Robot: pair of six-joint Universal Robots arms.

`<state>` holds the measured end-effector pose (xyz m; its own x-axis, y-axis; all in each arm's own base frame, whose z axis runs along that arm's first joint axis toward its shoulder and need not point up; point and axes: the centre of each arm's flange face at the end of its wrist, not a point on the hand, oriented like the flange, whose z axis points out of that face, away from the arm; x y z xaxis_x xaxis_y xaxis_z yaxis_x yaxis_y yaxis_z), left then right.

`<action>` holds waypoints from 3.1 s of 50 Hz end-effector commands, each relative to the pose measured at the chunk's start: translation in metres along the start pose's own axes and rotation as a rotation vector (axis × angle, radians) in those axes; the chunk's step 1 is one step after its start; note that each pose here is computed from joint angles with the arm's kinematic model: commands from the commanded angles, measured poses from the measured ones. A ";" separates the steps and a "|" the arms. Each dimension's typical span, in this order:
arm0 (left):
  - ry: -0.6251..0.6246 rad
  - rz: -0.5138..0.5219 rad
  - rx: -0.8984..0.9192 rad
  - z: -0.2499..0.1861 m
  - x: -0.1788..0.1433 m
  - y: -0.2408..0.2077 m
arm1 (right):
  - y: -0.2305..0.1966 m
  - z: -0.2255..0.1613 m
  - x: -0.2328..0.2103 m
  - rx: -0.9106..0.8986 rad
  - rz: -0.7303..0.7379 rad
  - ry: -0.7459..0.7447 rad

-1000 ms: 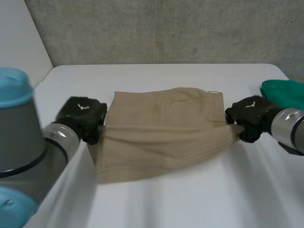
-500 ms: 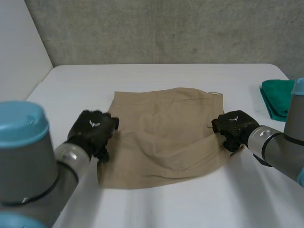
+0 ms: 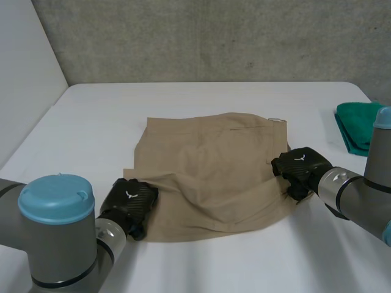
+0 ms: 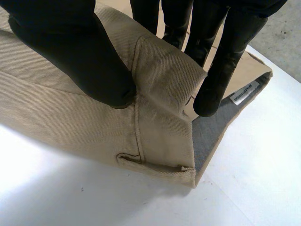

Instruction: Fold the laundry.

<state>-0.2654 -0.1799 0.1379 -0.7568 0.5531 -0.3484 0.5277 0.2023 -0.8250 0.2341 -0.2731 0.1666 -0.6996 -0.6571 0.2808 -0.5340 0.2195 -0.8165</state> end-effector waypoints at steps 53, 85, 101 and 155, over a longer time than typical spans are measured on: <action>-0.173 -0.113 0.282 -0.083 -0.070 -0.085 | -0.067 -0.092 0.008 0.090 -0.209 0.071; -0.228 -0.081 0.277 0.131 -0.066 -0.081 | -0.033 0.079 0.046 0.043 -0.216 0.150; -0.308 0.043 0.412 0.184 -0.063 -0.078 | -0.020 0.143 0.050 0.133 -0.280 0.203; -0.103 -0.074 0.159 0.114 -0.059 -0.035 | 0.005 0.032 0.036 0.063 0.131 0.054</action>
<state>-0.2787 -0.2999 0.1594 -0.8372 0.4424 -0.3215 0.3942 0.0806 -0.9155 0.2266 -0.3171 0.1762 -0.7790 -0.5940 0.2008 -0.4274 0.2686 -0.8632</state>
